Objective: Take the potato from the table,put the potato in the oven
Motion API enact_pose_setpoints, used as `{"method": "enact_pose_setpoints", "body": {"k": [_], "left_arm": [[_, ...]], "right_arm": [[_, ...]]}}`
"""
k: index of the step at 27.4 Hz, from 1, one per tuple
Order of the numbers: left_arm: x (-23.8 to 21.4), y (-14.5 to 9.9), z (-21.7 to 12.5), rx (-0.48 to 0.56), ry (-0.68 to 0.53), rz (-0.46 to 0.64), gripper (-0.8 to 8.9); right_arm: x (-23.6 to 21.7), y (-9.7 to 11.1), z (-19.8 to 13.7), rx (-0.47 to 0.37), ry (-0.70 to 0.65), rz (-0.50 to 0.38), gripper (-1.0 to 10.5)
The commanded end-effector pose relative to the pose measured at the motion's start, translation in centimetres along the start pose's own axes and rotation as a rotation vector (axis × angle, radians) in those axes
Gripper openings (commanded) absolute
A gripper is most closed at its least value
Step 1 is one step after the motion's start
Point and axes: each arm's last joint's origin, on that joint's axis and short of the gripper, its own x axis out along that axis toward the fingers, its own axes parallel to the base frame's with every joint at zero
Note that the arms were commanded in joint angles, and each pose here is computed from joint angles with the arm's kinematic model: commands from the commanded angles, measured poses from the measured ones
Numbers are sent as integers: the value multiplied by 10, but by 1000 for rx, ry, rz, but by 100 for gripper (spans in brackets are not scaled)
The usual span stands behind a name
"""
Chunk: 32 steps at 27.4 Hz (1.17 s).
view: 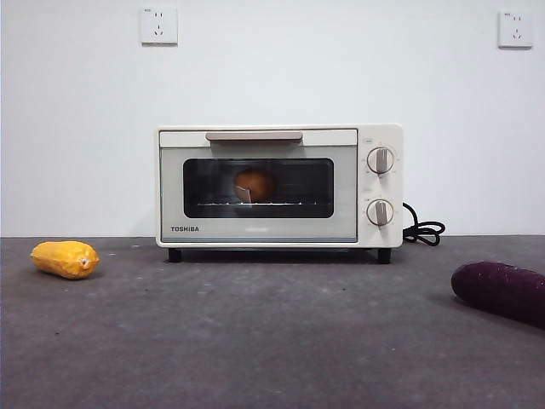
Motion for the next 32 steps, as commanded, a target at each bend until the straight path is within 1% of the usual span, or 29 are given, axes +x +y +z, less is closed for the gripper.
{"method": "enact_pose_setpoints", "body": {"k": [1, 4, 6, 8, 11, 13, 16, 18, 20, 25, 27, 32], "left_arm": [[1, 0, -2, -7, 0, 6, -4], [1, 0, -2, -7, 0, 6, -4], [1, 0, -2, -7, 0, 5, -4], [1, 0, -2, -7, 0, 5, -4], [1, 0, -2, -7, 0, 5, -4], [1, 0, -2, -7, 0, 5, -4], [1, 0, -2, -7, 0, 6, -4], [1, 0, -2, -7, 0, 5, -4], [1, 0, -2, -7, 0, 6, -4], [1, 0, -2, -7, 0, 5, -4], [1, 0, -2, -7, 0, 6, -4], [1, 0, -2, -7, 1, 6, -4]], "right_arm": [[10, 14, -56, 45, -52, 89, 2], [12, 22, -99, 117, -70, 164, 2], [13, 25, -124, 165, -39, 179, 2], [13, 26, -144, 196, -1, 149, 2], [13, 28, -165, 196, 46, 109, 2], [14, 29, -178, 197, 77, 55, 2], [13, 31, -192, 227, 96, 10, 2], [12, 33, -200, 252, 99, 2, 2], [10, 33, -204, 255, 140, -6, 2], [6, 33, -211, 277, 213, -93, 2], [6, 33, -214, 279, 241, -105, 2], [4, 34, -218, 277, 291, -97, 2]]}}
